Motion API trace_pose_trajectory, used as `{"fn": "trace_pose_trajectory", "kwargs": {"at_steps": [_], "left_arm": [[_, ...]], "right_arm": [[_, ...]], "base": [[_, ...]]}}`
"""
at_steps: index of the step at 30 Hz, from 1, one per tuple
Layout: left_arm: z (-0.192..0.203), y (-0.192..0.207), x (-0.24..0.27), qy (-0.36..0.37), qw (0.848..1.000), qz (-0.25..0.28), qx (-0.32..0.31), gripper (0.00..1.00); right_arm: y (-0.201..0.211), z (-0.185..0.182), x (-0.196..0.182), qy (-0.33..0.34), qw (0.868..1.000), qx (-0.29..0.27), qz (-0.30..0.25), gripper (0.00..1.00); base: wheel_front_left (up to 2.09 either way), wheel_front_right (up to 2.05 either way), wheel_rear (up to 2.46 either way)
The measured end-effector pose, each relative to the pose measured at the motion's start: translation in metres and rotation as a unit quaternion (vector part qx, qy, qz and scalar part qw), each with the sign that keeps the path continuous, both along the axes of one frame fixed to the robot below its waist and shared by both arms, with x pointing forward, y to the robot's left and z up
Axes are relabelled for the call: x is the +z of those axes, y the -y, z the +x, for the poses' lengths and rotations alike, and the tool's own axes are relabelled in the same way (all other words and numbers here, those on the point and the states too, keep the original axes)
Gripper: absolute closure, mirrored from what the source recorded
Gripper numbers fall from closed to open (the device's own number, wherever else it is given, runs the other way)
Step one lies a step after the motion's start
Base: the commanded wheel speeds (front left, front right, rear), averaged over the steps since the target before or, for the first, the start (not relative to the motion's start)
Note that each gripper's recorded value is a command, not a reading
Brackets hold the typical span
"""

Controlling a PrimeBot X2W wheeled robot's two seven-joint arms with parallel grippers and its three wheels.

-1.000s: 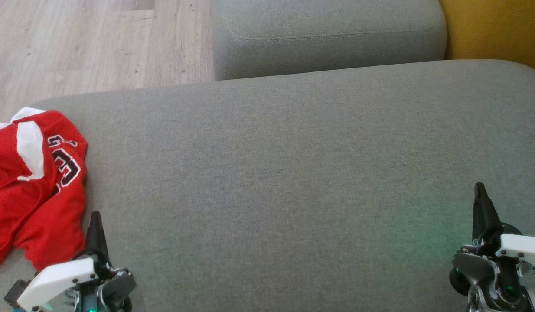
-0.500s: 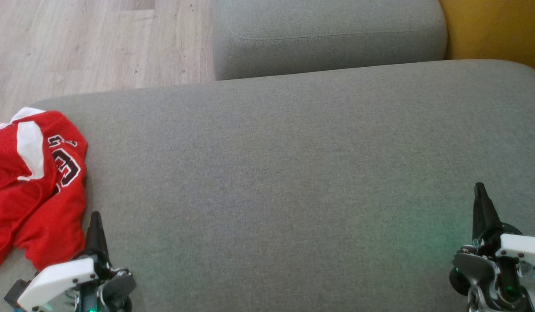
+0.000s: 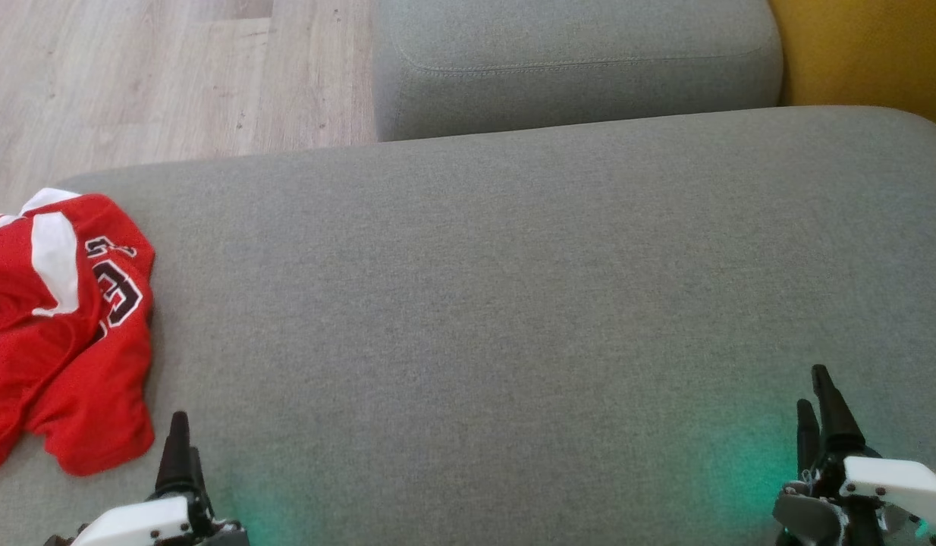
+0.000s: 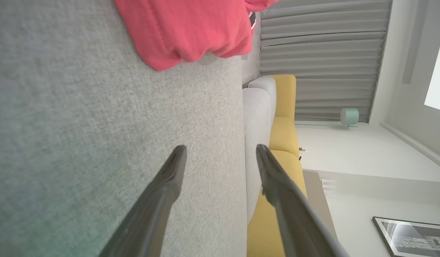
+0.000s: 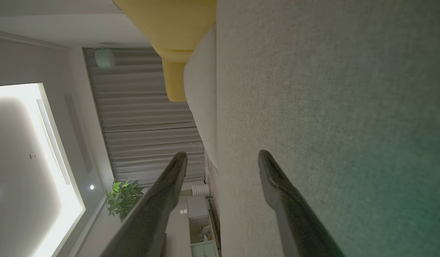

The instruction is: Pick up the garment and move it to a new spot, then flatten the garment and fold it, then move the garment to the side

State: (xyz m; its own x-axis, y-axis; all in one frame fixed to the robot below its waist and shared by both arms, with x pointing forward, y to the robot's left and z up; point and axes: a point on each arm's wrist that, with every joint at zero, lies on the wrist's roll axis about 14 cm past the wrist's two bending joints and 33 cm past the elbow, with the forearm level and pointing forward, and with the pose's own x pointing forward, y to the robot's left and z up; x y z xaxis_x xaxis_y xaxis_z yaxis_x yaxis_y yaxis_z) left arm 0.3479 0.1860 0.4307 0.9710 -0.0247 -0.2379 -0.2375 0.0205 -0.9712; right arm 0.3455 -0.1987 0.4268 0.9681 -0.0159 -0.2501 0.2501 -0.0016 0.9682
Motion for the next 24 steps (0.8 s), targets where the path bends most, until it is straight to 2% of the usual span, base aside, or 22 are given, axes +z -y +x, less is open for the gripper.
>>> {"fn": "trace_pose_trajectory", "kwargs": {"at_steps": [11,24], "left_arm": [[0.003,-0.001,0.011,0.016,0.998,0.065,-0.008,0.0],[0.006,0.013,0.021,0.034,0.986,0.16,-0.043,0.0]], "right_arm": [[-0.007,0.001,0.003,0.0,0.996,0.028,-0.082,0.0],[-0.025,0.004,0.009,0.013,0.982,0.074,-0.176,0.0]], "base": [[0.0,0.0,0.0],[0.0,0.0,0.0]]}}
